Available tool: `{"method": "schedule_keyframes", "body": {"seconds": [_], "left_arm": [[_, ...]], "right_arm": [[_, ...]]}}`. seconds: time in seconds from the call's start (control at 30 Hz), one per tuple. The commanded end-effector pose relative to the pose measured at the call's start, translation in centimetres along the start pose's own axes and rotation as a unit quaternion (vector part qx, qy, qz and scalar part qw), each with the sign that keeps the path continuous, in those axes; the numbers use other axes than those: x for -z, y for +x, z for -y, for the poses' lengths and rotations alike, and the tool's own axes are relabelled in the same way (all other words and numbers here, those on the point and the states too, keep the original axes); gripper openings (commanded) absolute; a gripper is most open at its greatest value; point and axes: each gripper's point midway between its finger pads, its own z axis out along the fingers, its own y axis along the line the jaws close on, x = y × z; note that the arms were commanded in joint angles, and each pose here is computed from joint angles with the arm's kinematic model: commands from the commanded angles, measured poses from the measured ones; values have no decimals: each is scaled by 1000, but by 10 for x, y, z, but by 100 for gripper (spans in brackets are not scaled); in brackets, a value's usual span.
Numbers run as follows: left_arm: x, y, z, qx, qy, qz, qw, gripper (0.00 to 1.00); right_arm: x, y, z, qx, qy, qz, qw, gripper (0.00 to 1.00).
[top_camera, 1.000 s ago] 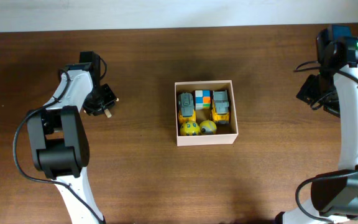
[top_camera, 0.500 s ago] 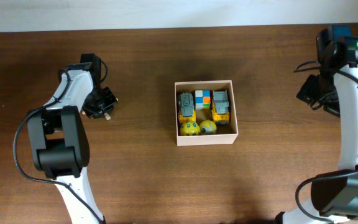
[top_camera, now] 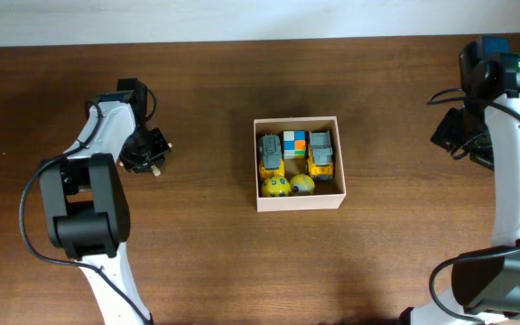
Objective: Pack container
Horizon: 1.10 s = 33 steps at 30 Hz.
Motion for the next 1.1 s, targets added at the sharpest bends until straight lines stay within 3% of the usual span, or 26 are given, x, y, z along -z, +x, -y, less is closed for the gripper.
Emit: {"method": "schedule_keyframes", "body": {"seconds": [0.0,0.23,0.53,0.83,1.07], "left_arm": [[11,-5,5,-24,9,6,1000,18],[41,-16,12,-46,22,26,998,18],[99,-14,43,-138,51,82,986,18],[156,23,92,-252,76,145,954,18],[186,73,136,-362,91,174,911,19]], "right_arm": [[1,-1,2,-8,1,3,1000,99],[1,-1,2,-8,1,3,1000,99],[1,-1,2,-8,1,3,1000,99],[1,-1,2,-8,1,3,1000,99],[1,-1,2,-8,1,3,1000,99]]}}
